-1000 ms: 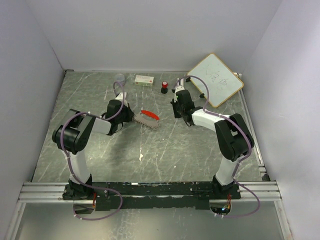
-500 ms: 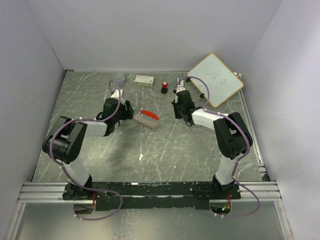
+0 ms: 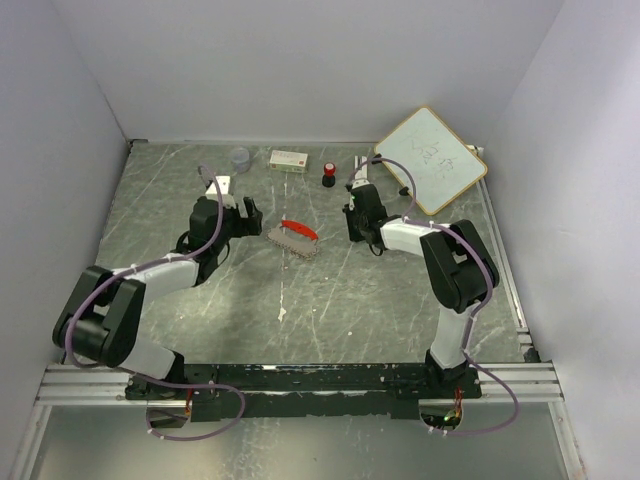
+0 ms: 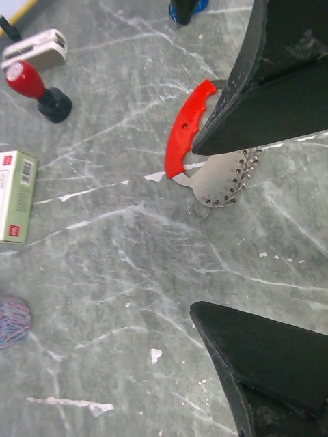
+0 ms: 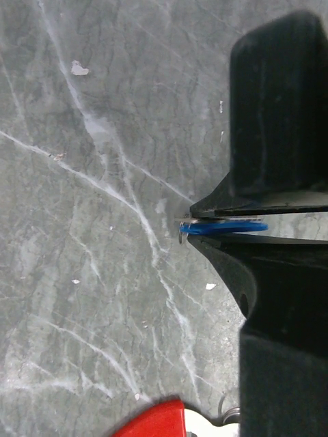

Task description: Remove the keys from the keyring

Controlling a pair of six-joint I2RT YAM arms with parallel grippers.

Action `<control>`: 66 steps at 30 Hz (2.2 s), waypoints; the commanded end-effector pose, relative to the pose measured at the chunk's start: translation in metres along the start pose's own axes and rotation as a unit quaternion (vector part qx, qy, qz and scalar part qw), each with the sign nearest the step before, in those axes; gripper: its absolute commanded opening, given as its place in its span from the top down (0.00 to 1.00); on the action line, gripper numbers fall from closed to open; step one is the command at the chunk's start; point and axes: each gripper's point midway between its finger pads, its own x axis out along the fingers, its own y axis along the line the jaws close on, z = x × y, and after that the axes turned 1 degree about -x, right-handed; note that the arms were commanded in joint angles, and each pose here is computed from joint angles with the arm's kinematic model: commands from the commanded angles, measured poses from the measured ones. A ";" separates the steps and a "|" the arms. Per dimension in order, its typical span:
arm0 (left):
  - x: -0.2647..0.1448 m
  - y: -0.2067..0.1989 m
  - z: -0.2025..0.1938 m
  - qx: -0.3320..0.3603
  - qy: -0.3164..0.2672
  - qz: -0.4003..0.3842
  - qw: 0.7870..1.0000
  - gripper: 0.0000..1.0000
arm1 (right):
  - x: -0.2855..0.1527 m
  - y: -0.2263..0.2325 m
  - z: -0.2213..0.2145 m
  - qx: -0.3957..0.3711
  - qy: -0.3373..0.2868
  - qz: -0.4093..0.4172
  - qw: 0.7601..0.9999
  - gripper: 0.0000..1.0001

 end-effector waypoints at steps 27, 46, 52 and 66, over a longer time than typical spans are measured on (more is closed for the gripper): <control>-0.054 0.010 0.057 0.011 -0.099 0.023 0.995 0.00 | -0.078 -0.034 0.052 0.071 -0.173 -0.066 0.980 0.00; -0.069 0.007 0.065 0.026 -0.122 0.007 0.992 0.00 | -0.203 -0.141 0.022 0.224 -0.306 -0.330 0.864 0.00; -0.071 0.008 0.063 0.028 -0.121 0.008 0.992 0.00 | -0.228 -0.158 0.010 0.259 -0.330 -0.375 0.827 0.00; -0.081 0.014 0.070 0.033 -0.137 0.023 0.990 0.00 | -0.236 -0.167 -0.001 0.275 -0.324 -0.410 0.807 0.00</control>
